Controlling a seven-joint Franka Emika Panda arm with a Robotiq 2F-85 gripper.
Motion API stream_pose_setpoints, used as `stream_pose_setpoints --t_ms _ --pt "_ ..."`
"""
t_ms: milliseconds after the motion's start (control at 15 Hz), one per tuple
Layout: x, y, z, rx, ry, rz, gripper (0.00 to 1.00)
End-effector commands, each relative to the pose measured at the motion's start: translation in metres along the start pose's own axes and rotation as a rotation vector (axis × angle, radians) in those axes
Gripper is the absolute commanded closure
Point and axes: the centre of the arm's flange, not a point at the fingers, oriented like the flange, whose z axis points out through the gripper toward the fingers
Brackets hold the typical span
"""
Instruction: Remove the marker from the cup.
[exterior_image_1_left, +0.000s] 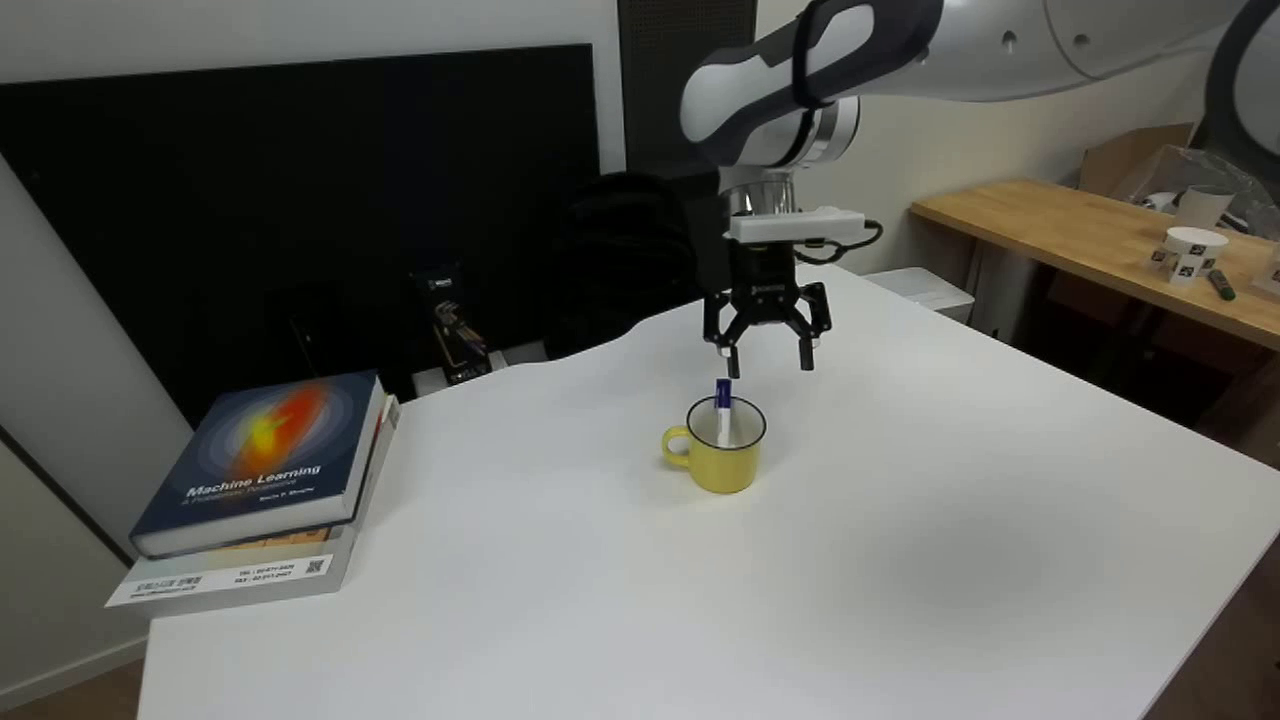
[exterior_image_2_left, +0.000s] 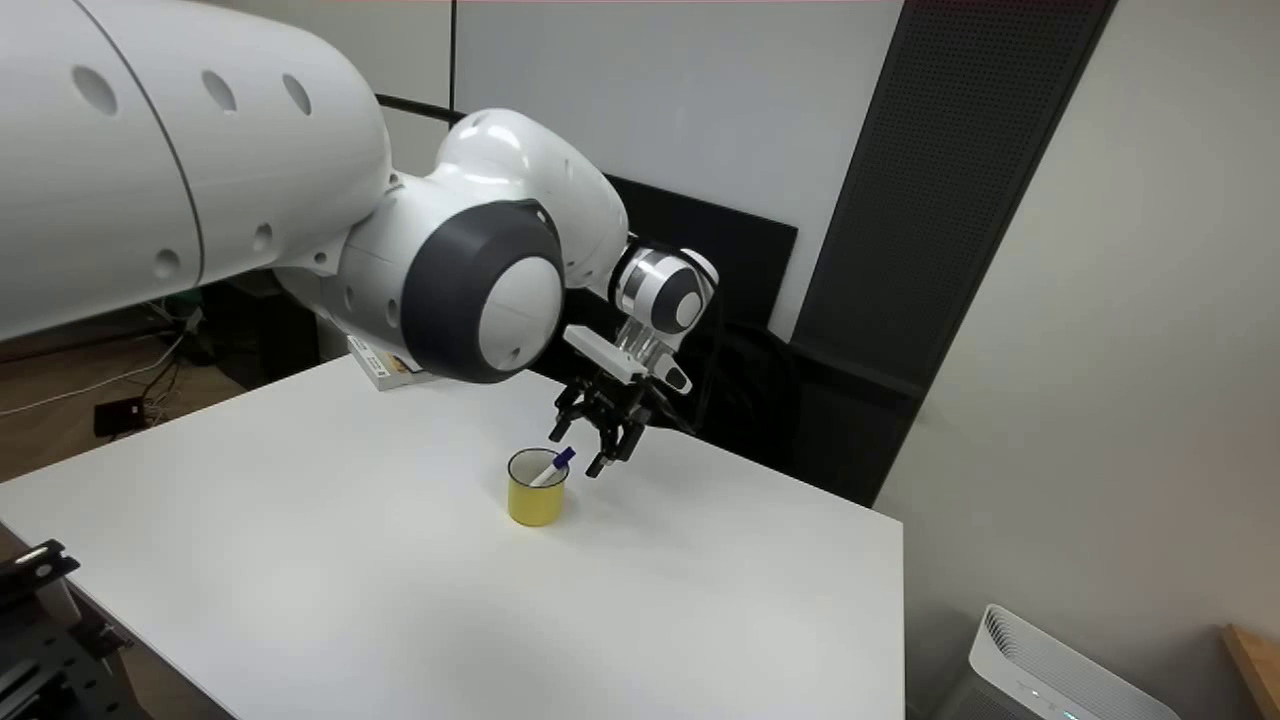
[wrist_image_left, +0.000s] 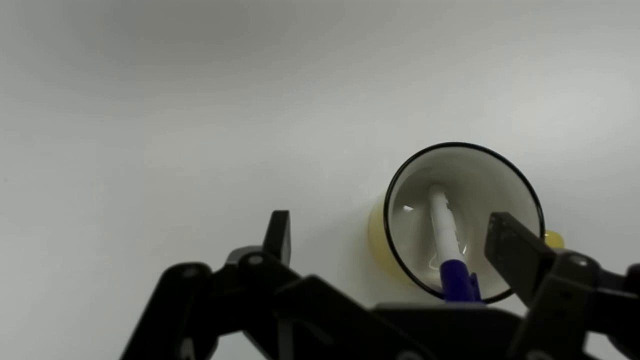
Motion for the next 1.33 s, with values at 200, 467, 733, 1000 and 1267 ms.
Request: stream_pose_setpoints --t_ms 200,467,733,1000,1267 --pt "0.018 -0.008 0.007 0.003 0.003 0.025 0.0" --pt "0.025 -0.014 0.009 0.031 0.048 0.013 0.0" --pt "0.028 -0.021 0.008 0.047 0.09 0.007 0.0" --pt "0.028 -0.03 0.008 0.056 0.102 0.0 0.0" --pt "0.029 -0.035 0.012 0.051 0.099 -0.005 0.26"
